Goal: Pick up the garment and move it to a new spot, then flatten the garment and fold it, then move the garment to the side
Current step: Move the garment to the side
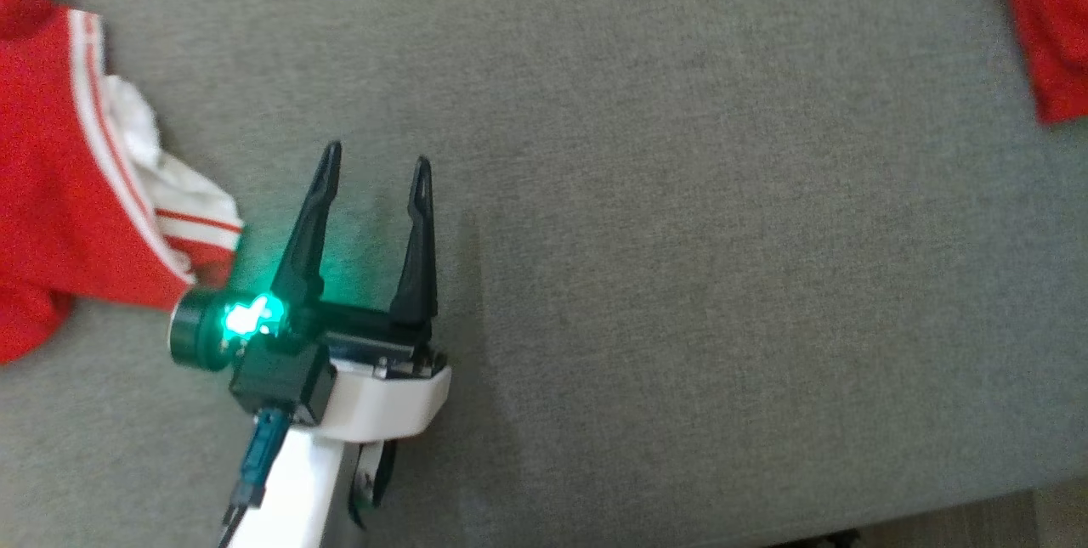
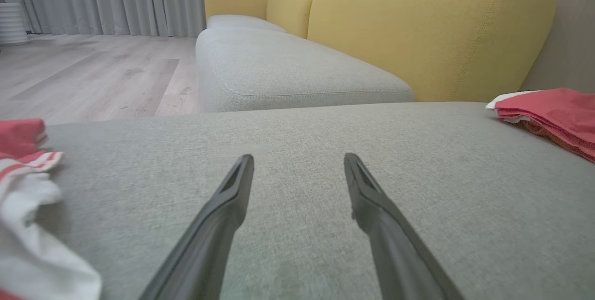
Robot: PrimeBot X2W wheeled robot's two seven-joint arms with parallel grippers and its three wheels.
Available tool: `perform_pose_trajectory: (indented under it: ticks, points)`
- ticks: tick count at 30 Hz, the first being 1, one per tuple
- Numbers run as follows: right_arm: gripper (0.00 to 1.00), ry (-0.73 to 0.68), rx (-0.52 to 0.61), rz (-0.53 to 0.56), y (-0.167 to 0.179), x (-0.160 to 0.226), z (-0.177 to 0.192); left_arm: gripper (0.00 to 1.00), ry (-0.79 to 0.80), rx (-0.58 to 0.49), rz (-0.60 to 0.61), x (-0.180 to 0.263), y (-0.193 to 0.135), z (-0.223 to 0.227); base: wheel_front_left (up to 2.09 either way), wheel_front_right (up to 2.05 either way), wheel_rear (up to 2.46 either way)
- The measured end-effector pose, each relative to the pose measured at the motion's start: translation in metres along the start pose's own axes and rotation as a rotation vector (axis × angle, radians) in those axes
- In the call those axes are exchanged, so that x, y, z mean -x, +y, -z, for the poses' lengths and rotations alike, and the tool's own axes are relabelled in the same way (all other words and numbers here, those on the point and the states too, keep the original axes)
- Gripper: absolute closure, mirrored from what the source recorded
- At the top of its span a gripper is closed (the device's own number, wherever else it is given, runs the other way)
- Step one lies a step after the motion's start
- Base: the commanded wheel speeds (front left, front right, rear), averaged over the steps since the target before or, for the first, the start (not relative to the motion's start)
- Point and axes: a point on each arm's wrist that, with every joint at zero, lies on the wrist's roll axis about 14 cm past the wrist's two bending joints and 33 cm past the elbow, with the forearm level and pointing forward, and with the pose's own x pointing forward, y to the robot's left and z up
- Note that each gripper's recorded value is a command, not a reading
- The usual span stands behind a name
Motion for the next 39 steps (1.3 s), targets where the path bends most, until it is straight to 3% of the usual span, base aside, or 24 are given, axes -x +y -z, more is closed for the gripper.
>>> perform_pose_trajectory:
  ticks: [1, 2, 3, 4, 9, 12, 14, 18, 23, 28, 34, 39]
  points:
    - [1.00, 0.001, 0.008, 0.022, -0.009, -0.001, 0.001, 0.00, 0.002, 0.003, 0.004, -0.005, 0.000, 0.003, 0.00, 0.00, 0.00]
    - [0.87, 0.001, 0.018, 0.043, -0.017, -0.001, 0.001, 0.00, 0.003, 0.003, 0.009, -0.009, -0.001, 0.006, 0.00, 0.00, 0.00]
    - [0.19, -0.007, 0.031, 0.061, -0.024, -0.002, 0.000, 0.00, 0.004, 0.008, 0.014, -0.013, -0.001, 0.009, 0.00, 0.00, 0.00]
    - [0.00, -0.017, 0.043, 0.077, -0.030, -0.003, -0.002, 0.00, 0.003, 0.012, 0.019, -0.016, -0.002, 0.011, 0.00, 0.00, 0.00]
    - [0.00, -0.138, 0.131, 0.142, -0.050, -0.001, -0.028, 0.00, -0.010, 0.030, 0.037, -0.023, -0.007, 0.009, 0.00, 0.00, 0.00]
    - [0.00, -0.200, 0.164, 0.143, -0.044, 0.001, -0.045, 0.00, -0.018, 0.032, 0.031, -0.019, -0.007, 0.001, 0.00, 0.00, 0.00]
    - [0.00, -0.240, 0.155, 0.094, -0.017, 0.000, -0.052, 0.00, -0.027, 0.028, 0.027, -0.014, -0.008, -0.006, 0.00, 0.00, 0.00]
    - [0.00, -0.300, 0.094, -0.088, 0.070, 0.012, -0.051, 0.00, -0.042, 0.027, -0.023, 0.003, -0.002, -0.023, 0.00, 0.00, 0.00]
    - [0.00, -0.287, 0.006, -0.289, 0.149, 0.063, -0.022, 0.00, -0.058, 0.036, -0.121, 0.038, 0.014, -0.042, 0.00, 0.00, 0.00]
    - [0.00, -0.334, -0.107, -0.452, 0.213, 0.123, -0.023, 0.00, -0.111, 0.016, -0.245, 0.079, 0.038, -0.068, 0.00, 0.00, 0.00]
    - [0.00, -0.378, -0.191, -0.549, 0.249, 0.194, -0.019, 0.00, -0.131, -0.005, -0.323, 0.135, 0.049, -0.075, 0.00, 0.00, 0.00]
    - [0.00, -0.429, -0.154, -0.568, 0.252, 0.230, -0.017, 0.00, -0.160, -0.040, -0.334, 0.166, 0.049, -0.082, 0.00, 0.00, 0.00]
